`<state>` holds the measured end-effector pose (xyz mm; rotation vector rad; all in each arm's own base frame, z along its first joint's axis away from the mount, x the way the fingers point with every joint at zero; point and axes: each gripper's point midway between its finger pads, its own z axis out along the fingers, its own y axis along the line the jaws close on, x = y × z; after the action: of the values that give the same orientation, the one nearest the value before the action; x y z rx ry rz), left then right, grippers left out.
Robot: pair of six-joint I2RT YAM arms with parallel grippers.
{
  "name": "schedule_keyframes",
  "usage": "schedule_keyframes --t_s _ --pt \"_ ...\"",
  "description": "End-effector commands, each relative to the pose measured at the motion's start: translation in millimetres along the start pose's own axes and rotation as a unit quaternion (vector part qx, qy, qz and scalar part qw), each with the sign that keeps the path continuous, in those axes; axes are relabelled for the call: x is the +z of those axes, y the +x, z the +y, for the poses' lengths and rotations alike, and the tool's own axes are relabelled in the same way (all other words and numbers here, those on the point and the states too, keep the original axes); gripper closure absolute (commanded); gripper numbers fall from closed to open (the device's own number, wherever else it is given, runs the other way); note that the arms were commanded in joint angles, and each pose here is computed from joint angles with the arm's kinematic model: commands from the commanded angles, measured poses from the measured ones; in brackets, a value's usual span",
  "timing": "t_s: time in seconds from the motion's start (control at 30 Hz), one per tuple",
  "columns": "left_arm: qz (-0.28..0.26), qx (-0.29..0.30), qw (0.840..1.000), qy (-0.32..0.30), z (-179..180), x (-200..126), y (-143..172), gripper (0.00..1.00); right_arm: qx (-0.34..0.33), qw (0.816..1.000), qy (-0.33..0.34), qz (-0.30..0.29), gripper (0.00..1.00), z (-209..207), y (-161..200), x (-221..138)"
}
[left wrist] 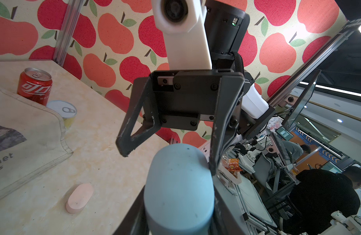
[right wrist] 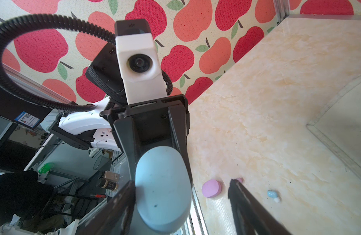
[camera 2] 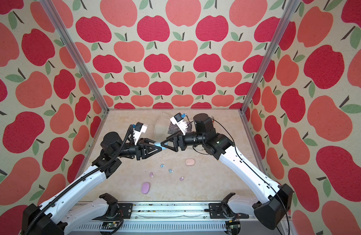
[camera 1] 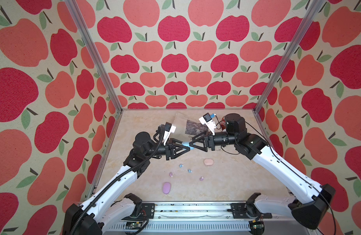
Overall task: Insert wireless bluetooth earbuds into charging case
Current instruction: Open the charging case.
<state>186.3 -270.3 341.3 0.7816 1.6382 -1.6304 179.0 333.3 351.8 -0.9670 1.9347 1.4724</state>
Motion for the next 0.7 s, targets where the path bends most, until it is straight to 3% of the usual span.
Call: schedule_keyframes --t_s 0.0,0.67 --pt "-0.01 0.046 0.999 0.02 -21.9 -1.8 -14.8 0.86 0.002 1.0 0.013 0.019 0.24 -6.0 12.1 2.8" --pt "0.001 0.042 0.999 0.032 -29.9 -2.0 -8.6 0.86 0.017 0.996 0.08 -0.03 0.28 -37.2 -10.8 -2.5"
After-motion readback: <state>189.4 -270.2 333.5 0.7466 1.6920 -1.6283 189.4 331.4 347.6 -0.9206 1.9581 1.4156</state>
